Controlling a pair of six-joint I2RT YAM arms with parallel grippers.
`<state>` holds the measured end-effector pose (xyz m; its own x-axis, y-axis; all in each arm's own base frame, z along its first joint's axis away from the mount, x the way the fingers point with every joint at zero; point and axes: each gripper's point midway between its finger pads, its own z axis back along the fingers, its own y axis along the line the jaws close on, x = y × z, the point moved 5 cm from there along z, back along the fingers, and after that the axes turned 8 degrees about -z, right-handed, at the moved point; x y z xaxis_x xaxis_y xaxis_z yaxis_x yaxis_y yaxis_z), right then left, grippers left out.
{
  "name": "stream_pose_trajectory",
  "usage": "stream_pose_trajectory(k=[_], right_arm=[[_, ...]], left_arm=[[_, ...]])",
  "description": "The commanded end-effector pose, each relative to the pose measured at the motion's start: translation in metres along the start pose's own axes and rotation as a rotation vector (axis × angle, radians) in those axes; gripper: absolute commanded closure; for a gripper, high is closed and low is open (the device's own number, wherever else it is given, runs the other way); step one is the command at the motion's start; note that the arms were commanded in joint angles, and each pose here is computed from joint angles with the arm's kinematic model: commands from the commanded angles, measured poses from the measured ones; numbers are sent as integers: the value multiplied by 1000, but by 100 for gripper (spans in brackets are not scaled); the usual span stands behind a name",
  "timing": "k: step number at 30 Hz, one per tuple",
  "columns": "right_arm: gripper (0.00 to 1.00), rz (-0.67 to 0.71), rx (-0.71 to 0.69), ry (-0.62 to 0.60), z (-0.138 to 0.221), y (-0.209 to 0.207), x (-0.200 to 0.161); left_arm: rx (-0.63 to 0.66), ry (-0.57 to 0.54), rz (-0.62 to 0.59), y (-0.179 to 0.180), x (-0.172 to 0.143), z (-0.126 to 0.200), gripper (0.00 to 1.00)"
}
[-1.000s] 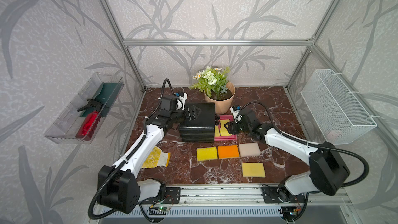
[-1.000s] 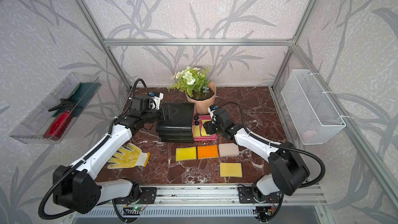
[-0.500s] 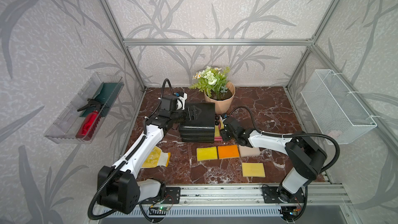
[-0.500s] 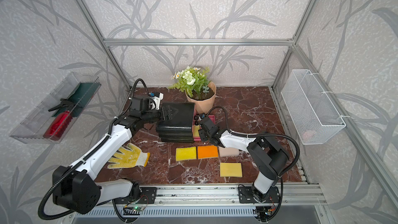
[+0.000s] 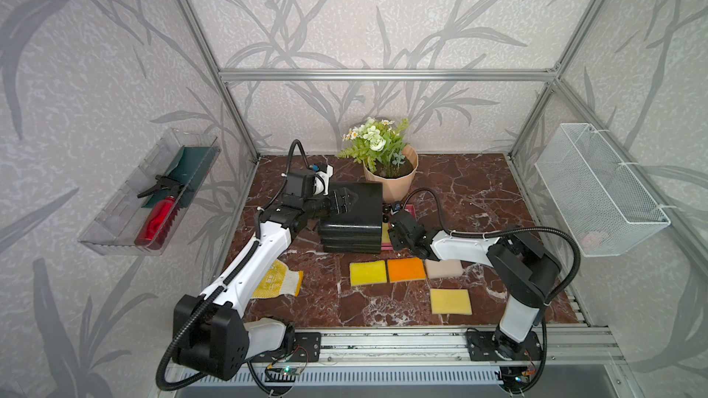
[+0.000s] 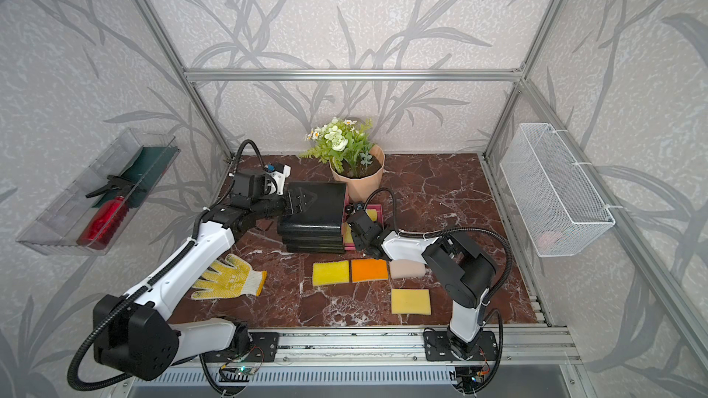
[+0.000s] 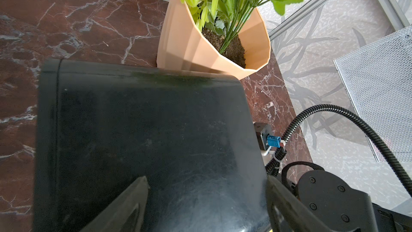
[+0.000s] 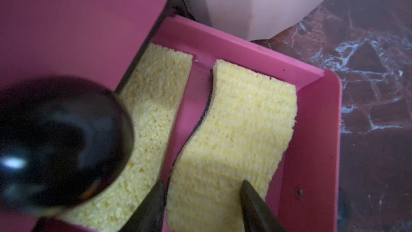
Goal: Take the sponge out of the drawer
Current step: Pick up the sponge from the drawer.
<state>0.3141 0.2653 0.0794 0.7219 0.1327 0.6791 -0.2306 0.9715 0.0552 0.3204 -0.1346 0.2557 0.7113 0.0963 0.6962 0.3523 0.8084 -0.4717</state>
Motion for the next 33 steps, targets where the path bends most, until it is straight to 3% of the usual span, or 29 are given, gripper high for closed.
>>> stream_pose_trajectory(k=[1,8,17,24,33], right_arm=[[43,0,-52,8,-4,-4,-3],[45,-4,-134,57,-15,-9,-9],[78,-25,-96,38,-7,-6,-2],[90,-53,38,-138,40,-2,31],[91,10,164,-293,118,-12,57]], left_arm=[[34,94,47,7,-21,-1,17],[34,93,49,7,-20,0,17],[30,89,46,6,-19,1,17],[25,90,47,6,-19,1,17],[-18,81,-13,-6,-13,10,16]])
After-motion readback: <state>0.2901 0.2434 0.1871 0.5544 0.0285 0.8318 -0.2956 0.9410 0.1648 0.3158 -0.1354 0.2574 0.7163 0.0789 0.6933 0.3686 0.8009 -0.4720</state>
